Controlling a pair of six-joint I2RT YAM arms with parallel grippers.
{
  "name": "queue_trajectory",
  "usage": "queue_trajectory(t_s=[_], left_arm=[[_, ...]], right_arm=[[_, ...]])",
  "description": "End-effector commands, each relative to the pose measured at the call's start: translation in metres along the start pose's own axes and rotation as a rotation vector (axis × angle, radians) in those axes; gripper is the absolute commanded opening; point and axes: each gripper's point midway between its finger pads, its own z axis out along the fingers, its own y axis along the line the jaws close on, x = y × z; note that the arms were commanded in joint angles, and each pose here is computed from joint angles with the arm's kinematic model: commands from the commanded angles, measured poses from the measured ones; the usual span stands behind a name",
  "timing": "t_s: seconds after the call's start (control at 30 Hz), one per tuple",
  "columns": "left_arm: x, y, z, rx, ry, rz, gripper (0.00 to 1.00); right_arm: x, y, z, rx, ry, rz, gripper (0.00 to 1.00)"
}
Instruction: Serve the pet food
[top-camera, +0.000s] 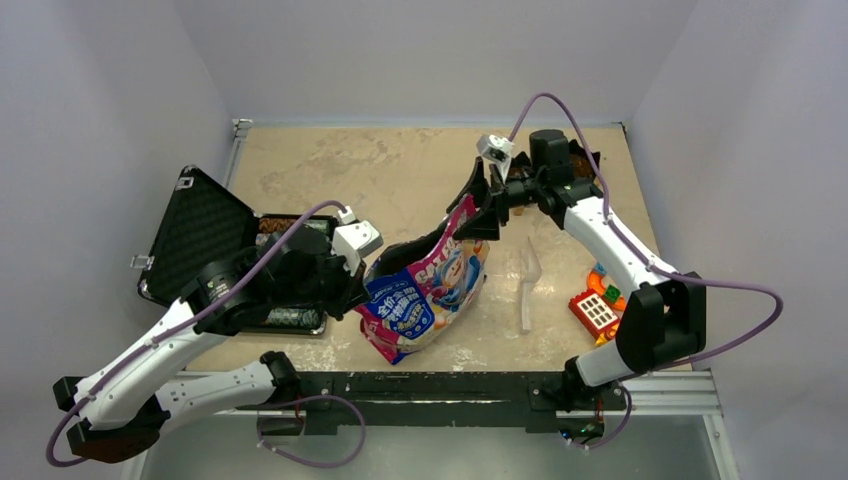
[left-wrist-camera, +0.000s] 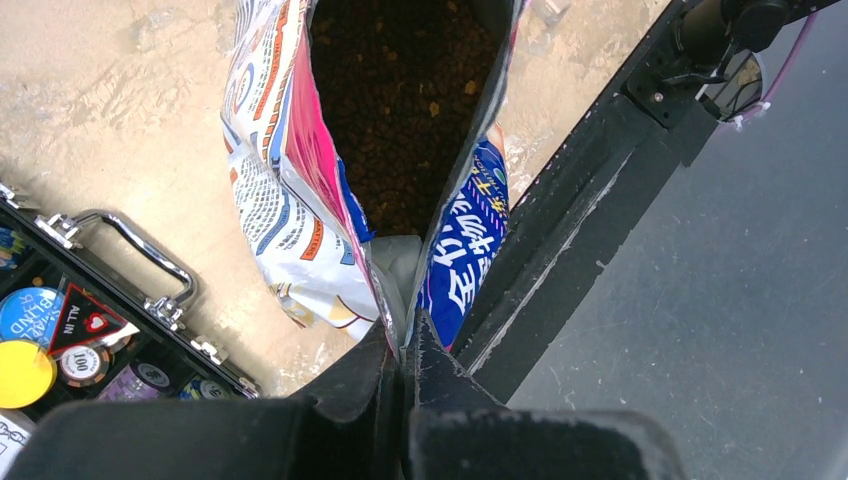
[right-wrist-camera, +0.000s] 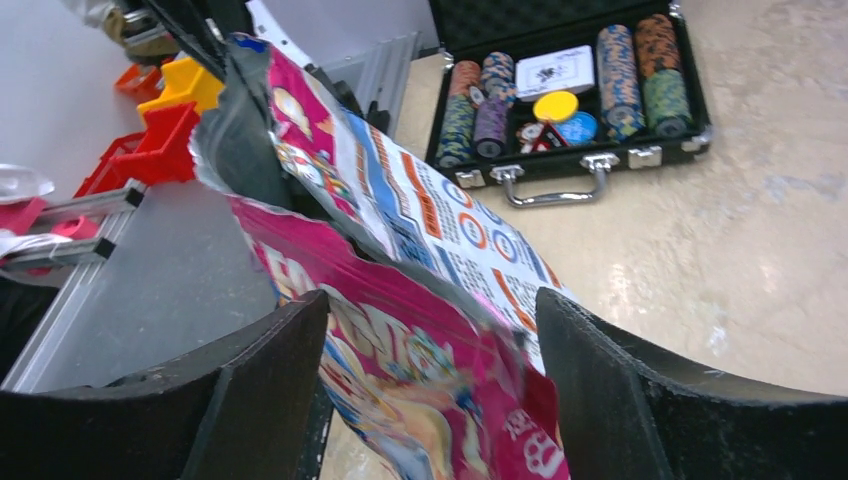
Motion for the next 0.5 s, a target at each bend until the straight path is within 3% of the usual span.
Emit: queue_trajectory(t_s=[0.0,0.07,0.13,0.3,0.47], left_arm=[[-0.005,0.008,-0.010,-0.036,-0.038,0.031,0.00],[-0.005,0.010,-0.012,-0.051,-0.048,0.023,0.00],[-0.006,0.013,-0.013,-0.069,-0.056,0.015,0.00],[-0.014,0.021,-0.019,-0.119,-0.103,0.010,0.00],[-0.039,0.039,-0.018,-0.233,-0.191,-0.007,0.00]], right_arm=[[-0.022,0.021,0.009,-0.107,-0.016,-0.107,0.76],[-0.022,0.021,0.010,-0.116,-0.019,-0.102,0.68],[-0.020,0.017,0.008,-0.094,-0.018,-0.104,0.54],[-0.021,0.010,-0.008,-0.028,-0.044,-0.093,0.01],[-0.036,-0.006,-0.055,0.335,-0.166,-0.141,0.00]])
